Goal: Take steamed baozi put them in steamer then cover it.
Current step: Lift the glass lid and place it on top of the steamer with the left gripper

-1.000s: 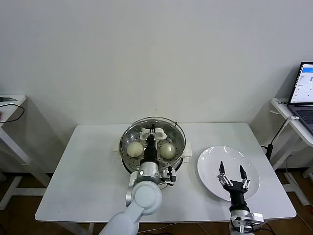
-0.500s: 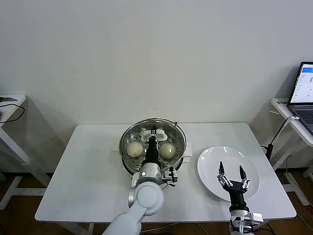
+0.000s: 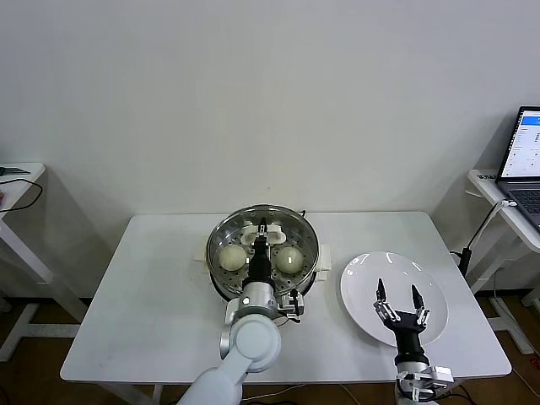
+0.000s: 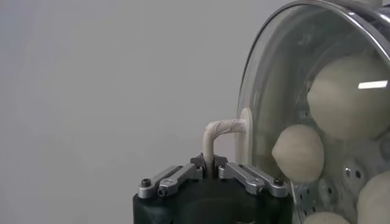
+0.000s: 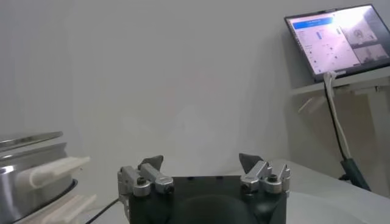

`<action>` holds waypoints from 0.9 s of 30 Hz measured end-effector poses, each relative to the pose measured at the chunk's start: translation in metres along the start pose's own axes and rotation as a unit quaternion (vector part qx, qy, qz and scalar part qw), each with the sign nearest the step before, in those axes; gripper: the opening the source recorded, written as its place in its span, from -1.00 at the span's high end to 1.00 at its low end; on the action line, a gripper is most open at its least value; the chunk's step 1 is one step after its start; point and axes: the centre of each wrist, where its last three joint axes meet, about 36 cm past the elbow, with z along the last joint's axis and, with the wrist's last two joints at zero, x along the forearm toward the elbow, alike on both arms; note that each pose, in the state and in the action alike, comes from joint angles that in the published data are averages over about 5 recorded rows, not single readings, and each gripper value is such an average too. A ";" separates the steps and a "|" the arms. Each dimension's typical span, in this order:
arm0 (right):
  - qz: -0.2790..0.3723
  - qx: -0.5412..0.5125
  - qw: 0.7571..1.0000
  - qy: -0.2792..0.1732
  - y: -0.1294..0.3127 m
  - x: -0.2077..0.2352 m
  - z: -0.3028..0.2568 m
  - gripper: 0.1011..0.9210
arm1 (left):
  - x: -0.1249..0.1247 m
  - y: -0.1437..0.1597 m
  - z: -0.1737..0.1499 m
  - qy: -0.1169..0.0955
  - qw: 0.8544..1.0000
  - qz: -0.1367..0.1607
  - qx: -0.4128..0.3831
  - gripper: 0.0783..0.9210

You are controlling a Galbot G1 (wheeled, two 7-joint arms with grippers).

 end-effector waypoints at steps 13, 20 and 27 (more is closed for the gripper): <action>-0.003 0.001 1.000 -0.001 0.001 0.001 -0.001 -0.76 | 0.001 -0.004 -0.001 0.000 1.000 0.003 -0.002 0.74; -0.005 0.001 1.000 -0.001 0.002 0.001 0.000 -0.76 | -0.002 -0.007 0.000 0.000 1.000 0.004 -0.006 0.74; -0.006 0.002 1.000 -0.001 0.002 0.001 0.000 -0.76 | -0.002 -0.009 0.000 0.000 1.000 0.006 -0.007 0.74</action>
